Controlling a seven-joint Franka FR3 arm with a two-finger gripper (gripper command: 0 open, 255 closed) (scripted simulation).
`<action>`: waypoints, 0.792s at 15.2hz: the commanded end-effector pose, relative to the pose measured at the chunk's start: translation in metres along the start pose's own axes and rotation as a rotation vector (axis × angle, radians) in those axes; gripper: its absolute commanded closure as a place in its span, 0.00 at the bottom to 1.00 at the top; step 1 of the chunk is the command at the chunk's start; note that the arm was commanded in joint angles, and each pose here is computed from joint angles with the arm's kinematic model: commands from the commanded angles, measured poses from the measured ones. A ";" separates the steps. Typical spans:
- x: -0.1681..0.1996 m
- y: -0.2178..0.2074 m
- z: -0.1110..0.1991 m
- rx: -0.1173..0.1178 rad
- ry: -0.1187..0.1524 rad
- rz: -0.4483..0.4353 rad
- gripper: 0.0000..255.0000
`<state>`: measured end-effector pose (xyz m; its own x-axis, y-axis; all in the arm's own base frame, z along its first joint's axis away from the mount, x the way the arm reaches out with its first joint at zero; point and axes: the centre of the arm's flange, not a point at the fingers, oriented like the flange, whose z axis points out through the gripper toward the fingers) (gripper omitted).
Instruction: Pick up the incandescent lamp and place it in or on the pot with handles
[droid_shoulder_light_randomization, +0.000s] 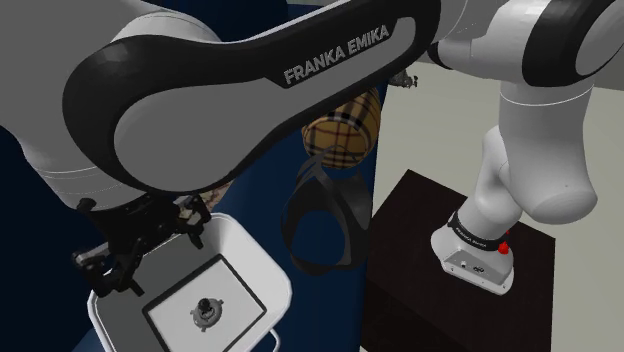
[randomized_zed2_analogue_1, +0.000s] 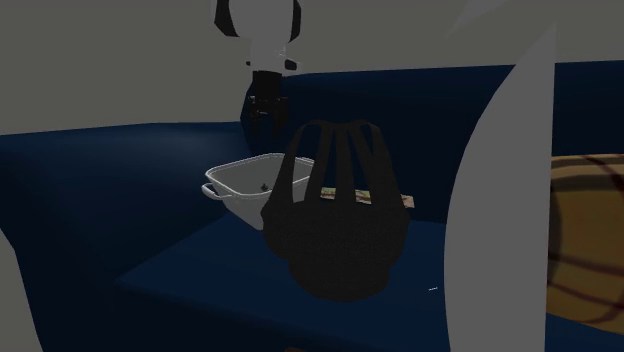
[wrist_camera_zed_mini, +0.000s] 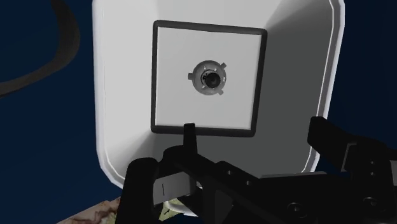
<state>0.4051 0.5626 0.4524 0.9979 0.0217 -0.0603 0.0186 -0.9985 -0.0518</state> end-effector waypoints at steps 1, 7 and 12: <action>0.000 0.000 0.000 0.000 0.000 0.000 0.00; 0.000 0.000 -0.050 0.000 0.000 0.000 0.00; 0.000 0.000 -0.050 0.000 0.000 0.000 0.00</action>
<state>0.4082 0.5601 0.5022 0.9980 0.0217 -0.0602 0.0186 -0.9985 -0.0520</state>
